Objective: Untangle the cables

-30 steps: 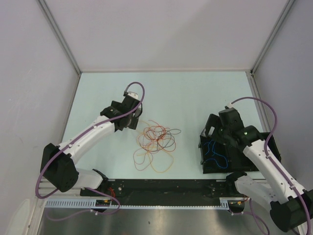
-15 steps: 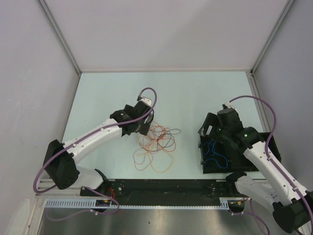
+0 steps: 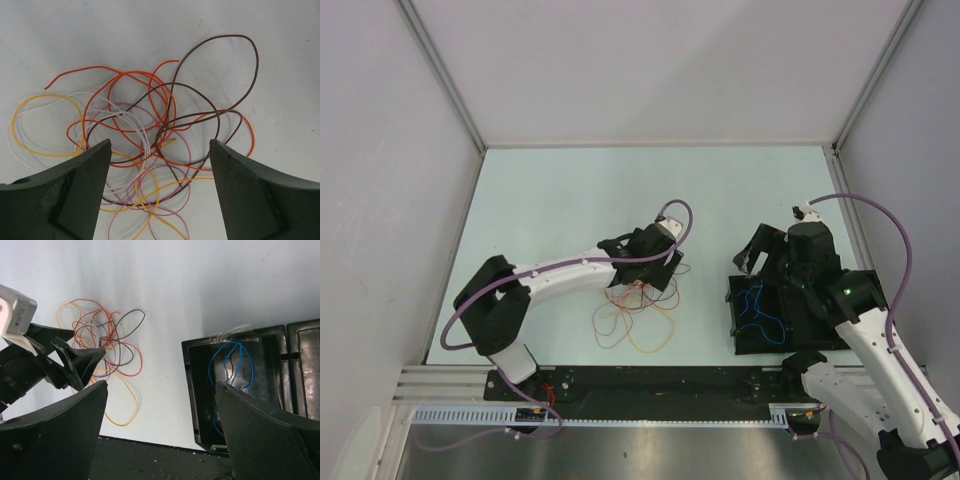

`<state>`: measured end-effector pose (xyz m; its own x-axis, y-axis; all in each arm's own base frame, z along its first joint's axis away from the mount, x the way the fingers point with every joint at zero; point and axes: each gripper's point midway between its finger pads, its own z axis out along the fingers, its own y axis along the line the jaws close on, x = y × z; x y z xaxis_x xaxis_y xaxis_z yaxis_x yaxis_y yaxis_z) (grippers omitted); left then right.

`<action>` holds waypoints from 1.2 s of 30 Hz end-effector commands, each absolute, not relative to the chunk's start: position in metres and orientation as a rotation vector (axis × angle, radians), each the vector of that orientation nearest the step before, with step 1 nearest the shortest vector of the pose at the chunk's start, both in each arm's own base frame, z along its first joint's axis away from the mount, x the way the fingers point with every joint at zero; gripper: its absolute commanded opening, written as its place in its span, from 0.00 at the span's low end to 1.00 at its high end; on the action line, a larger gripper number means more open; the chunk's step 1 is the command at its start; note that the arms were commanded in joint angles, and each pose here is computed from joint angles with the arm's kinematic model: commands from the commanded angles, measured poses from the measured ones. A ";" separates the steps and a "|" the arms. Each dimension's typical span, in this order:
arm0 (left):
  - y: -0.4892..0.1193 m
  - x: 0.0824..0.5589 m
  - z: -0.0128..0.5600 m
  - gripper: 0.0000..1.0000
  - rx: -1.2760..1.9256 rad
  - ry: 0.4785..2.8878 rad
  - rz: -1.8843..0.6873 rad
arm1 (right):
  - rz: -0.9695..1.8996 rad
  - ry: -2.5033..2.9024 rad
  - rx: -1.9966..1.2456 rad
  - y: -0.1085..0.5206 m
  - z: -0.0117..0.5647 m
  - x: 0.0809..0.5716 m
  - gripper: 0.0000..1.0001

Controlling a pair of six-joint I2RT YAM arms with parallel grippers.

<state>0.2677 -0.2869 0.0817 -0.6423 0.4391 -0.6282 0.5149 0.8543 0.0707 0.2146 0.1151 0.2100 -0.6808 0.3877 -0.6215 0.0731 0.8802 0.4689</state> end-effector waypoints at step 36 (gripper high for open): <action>-0.322 0.295 0.122 0.00 0.766 2.146 -0.229 | 0.632 2.249 0.254 0.121 0.232 0.209 0.94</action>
